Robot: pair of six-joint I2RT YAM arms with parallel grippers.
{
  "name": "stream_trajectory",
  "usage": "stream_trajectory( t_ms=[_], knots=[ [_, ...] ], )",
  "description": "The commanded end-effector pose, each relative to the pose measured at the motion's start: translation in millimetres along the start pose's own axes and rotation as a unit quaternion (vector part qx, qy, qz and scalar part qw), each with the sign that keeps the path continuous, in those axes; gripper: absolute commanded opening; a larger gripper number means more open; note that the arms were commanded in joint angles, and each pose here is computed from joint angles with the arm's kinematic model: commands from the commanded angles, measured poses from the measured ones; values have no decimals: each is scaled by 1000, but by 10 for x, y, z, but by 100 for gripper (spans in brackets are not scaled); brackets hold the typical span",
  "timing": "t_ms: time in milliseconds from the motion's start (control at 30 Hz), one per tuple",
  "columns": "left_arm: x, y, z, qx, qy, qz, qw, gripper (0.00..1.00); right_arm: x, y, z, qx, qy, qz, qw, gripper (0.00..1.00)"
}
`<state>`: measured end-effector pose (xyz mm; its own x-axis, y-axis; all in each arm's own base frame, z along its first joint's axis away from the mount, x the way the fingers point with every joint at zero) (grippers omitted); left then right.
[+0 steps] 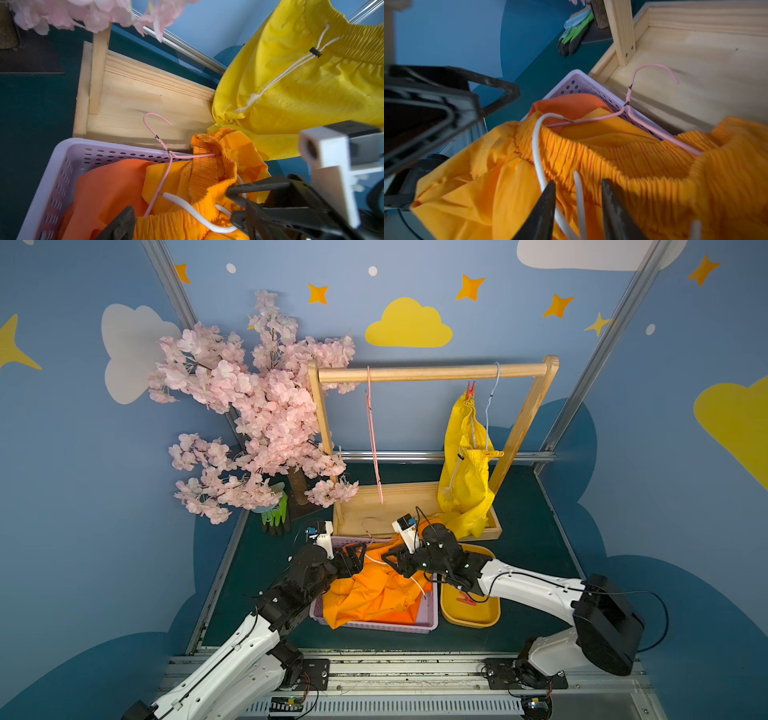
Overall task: Remove the clothespins securing shorts to the hanger
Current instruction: Pick up the hanger from the basket.
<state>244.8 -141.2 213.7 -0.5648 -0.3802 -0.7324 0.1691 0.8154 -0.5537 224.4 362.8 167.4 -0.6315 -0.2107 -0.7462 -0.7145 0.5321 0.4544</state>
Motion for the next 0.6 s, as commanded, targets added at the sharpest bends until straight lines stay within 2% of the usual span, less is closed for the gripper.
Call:
stream_trajectory(
  t_ms=[0,133,300,567],
  knots=[
    [29,60,-42,-9,13,-8,1000,83,195,61,94,-26,16,36,999,36],
    [74,76,37,-8,37,-12,999,83,669,-185,224,7,72,82,994,34],
    [154,42,180,3,72,-26,997,84,1043,-351,463,11,129,124,984,32],
    [95,53,334,-19,81,-22,996,85,1101,-391,554,1,138,136,981,31]
  ],
)
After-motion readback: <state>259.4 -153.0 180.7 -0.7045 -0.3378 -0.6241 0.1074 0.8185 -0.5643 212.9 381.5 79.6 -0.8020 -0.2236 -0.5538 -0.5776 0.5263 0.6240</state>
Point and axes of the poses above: each gripper's point midway between its finger pads, its own z axis out along the fingers, its own y axis along the line the jaws close on, x = y × z, the point moved 2 cm from there along -z, back along the fingers, and after that the axes turned 1 degree about z, right-handed, at the moved point
